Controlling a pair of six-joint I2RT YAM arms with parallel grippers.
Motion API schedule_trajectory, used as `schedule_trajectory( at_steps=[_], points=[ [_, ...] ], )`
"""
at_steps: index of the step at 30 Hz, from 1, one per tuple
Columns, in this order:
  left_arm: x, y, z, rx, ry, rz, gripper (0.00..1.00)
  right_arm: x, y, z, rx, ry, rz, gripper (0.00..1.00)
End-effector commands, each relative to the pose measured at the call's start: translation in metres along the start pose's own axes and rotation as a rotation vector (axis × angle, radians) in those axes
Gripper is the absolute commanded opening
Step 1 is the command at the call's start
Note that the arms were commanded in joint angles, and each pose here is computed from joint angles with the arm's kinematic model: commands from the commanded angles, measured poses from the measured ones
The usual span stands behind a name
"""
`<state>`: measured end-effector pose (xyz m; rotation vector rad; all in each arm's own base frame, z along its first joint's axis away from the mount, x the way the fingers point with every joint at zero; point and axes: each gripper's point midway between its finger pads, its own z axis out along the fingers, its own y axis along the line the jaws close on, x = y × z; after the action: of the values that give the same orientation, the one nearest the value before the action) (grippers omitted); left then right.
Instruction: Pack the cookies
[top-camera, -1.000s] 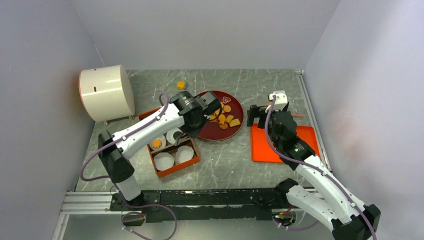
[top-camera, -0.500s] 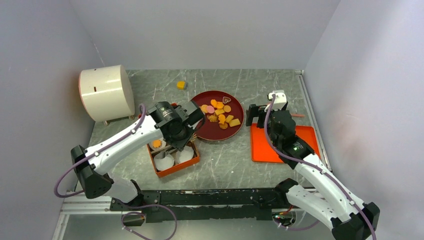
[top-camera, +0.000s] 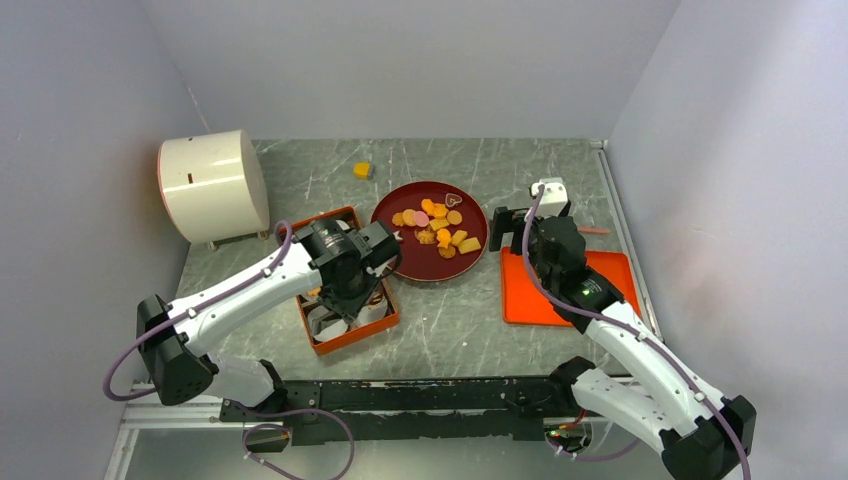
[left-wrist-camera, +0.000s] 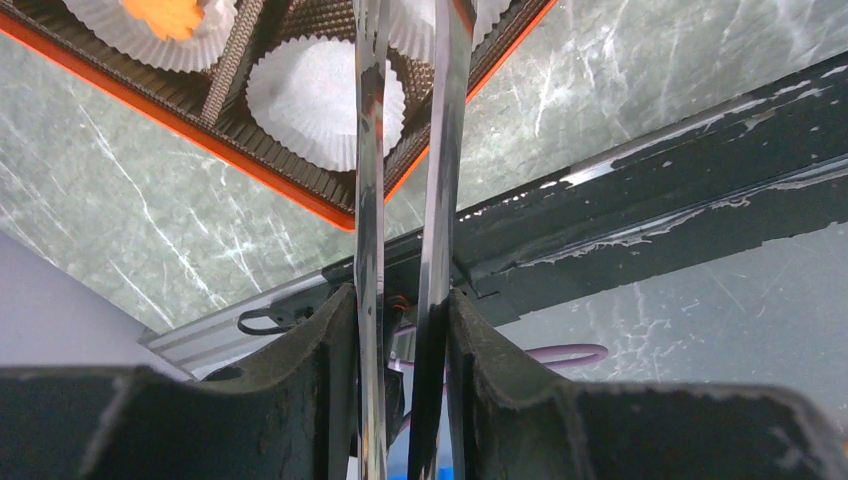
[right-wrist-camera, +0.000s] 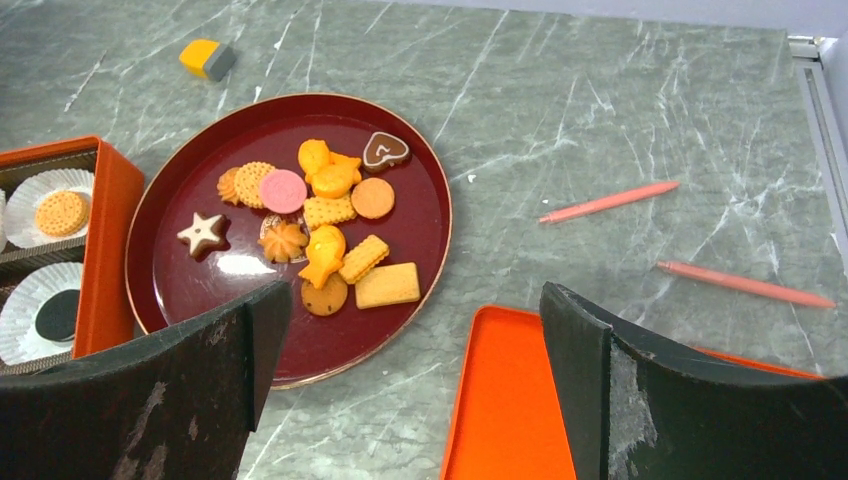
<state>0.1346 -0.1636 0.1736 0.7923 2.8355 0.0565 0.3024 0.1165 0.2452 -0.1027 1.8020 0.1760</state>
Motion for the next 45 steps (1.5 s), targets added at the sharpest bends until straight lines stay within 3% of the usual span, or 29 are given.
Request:
schedule_trajectory(
  at_steps=[1,18,45],
  points=[
    [0.006,0.000,0.000,0.006,-0.003,-0.020,0.28,-0.032,0.006,0.000,-0.020,-0.081,0.038,1.00],
    [0.010,0.004,0.016,-0.043,0.058,0.004,0.44,-0.027,0.007,0.002,-0.023,-0.075,0.033,1.00],
    [-0.014,-0.001,0.010,-0.039,0.011,0.018,0.48,-0.027,0.004,0.003,-0.010,-0.079,0.025,1.00]
  ],
)
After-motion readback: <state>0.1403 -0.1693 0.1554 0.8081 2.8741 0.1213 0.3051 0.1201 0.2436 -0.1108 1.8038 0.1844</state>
